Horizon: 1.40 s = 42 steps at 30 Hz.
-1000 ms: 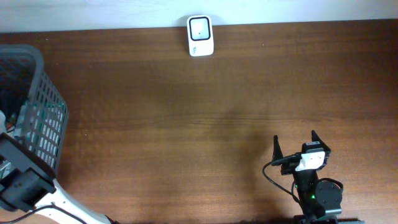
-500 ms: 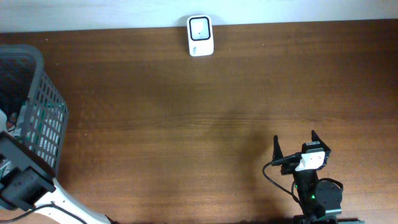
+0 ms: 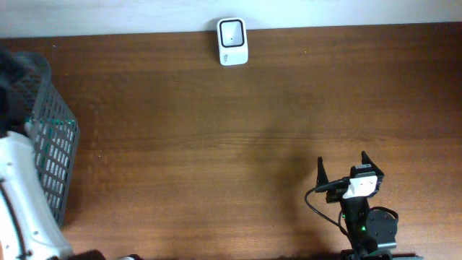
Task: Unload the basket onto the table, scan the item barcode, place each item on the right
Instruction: 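Lift the green-lidded jar with the left gripper and set it on the table centre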
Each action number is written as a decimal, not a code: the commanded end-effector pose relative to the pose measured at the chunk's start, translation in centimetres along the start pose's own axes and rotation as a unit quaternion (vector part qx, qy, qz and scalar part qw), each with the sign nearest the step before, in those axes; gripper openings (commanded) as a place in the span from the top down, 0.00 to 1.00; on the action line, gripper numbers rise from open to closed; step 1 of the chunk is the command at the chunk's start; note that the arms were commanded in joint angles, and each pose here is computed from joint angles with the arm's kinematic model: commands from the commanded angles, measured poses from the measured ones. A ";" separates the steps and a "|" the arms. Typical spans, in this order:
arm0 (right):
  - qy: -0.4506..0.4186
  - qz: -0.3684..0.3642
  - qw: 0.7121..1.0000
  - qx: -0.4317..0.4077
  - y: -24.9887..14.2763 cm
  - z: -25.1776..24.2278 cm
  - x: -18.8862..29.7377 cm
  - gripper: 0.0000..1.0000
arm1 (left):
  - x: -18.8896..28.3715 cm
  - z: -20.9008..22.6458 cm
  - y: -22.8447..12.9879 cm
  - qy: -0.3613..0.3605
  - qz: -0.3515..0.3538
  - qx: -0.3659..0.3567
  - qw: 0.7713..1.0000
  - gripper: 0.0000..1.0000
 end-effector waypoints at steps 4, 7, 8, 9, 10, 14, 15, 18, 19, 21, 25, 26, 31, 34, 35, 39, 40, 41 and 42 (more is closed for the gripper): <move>0.000 0.002 1.000 -0.004 -0.2 0.1 0.0 0.02 | 6.0 -14.2 -3.5 -0.174 0.037 -0.093 0.980 0.49; 0.000 0.002 1.000 -0.004 -0.2 0.1 0.0 0.02 | 8.6 -20.7 -8.4 -0.244 0.096 -0.161 0.951 0.48; 0.000 0.002 1.000 -0.004 -0.2 0.1 0.0 0.02 | 9.3 -22.9 -10.8 -0.264 0.123 -0.188 0.938 0.48; 0.000 0.002 1.000 -0.004 -0.2 0.1 0.0 0.02 | 9.9 -24.7 -12.9 -0.276 0.150 -0.203 0.927 0.48; 0.000 0.002 1.000 -0.004 -0.2 0.1 0.0 0.02 | 10.3 -26.3 -14.9 -0.289 0.174 -0.216 0.916 0.48; 0.000 0.002 1.000 -0.004 -0.2 0.1 0.0 0.02 | 12.8 -34.0 -25.2 -0.385 0.273 -0.285 0.834 0.47; 0.000 0.002 1.000 -0.004 -0.2 0.1 0.0 0.02 | 13.5 -35.4 -27.6 -0.401 0.290 -0.299 0.816 0.47; 0.000 0.002 1.000 -0.004 -0.2 0.1 0.0 0.02 | 16.0 -38.9 -34.0 -0.428 0.306 -0.347 0.776 0.47; 0.000 0.002 1.000 -0.004 -0.2 0.1 0.0 0.02 | 16.8 -39.8 -35.5 -0.437 0.305 -0.356 0.768 0.47; 0.000 0.002 1.000 -0.004 -0.2 0.1 0.0 0.02 | 17.6 -40.9 -37.4 -0.448 0.302 -0.366 0.758 0.46; 0.000 0.002 1.000 -0.004 -0.2 0.1 0.0 0.02 | 18.6 -42.2 -41.2 -0.462 0.324 -0.368 0.739 0.45; 0.000 0.002 1.000 -0.004 -0.2 0.1 0.0 0.02 | 18.6 -42.2 -41.7 -0.463 0.333 -0.366 0.736 0.44; 0.000 0.002 1.000 -0.004 -0.2 0.1 0.0 0.02 | 18.6 -42.2 -42.4 -0.467 0.344 -0.366 0.728 0.25; 0.000 0.002 1.000 -0.004 -0.2 0.1 0.0 0.02 | 18.6 -42.2 -42.4 -0.467 0.344 -0.366 0.728 0.21; 0.000 0.002 1.000 -0.004 -0.2 0.1 0.0 0.02 | 18.6 -42.2 -42.4 -0.467 0.344 -0.366 0.728 0.18; 0.000 0.002 1.000 -0.004 -0.2 0.1 0.0 0.02 | 18.5 -43.1 -39.1 -0.479 0.316 -0.366 0.733 0.02; 0.000 0.002 1.000 -0.004 -0.2 0.1 0.0 0.02 | 18.5 -43.3 -37.3 -0.484 0.303 -0.365 0.735 0.00; 0.000 0.002 1.000 -0.004 -0.2 0.1 0.0 0.02 | 18.5 -43.4 -33.3 -0.494 0.276 -0.355 0.744 0.01; 0.000 0.002 1.000 -0.004 -0.2 0.1 0.0 0.02 | 18.5 -43.1 -30.5 -0.498 0.258 -0.351 0.750 0.00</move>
Point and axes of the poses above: each gripper's point midway between its finger pads, its own x axis back along the fingers, its own z axis along the line the jaws close on, y = z × x, the point moved 5 cm from there along x, back along the fingers, and after that the axes turned 2 degrees about -x, right-handed, at the moved point
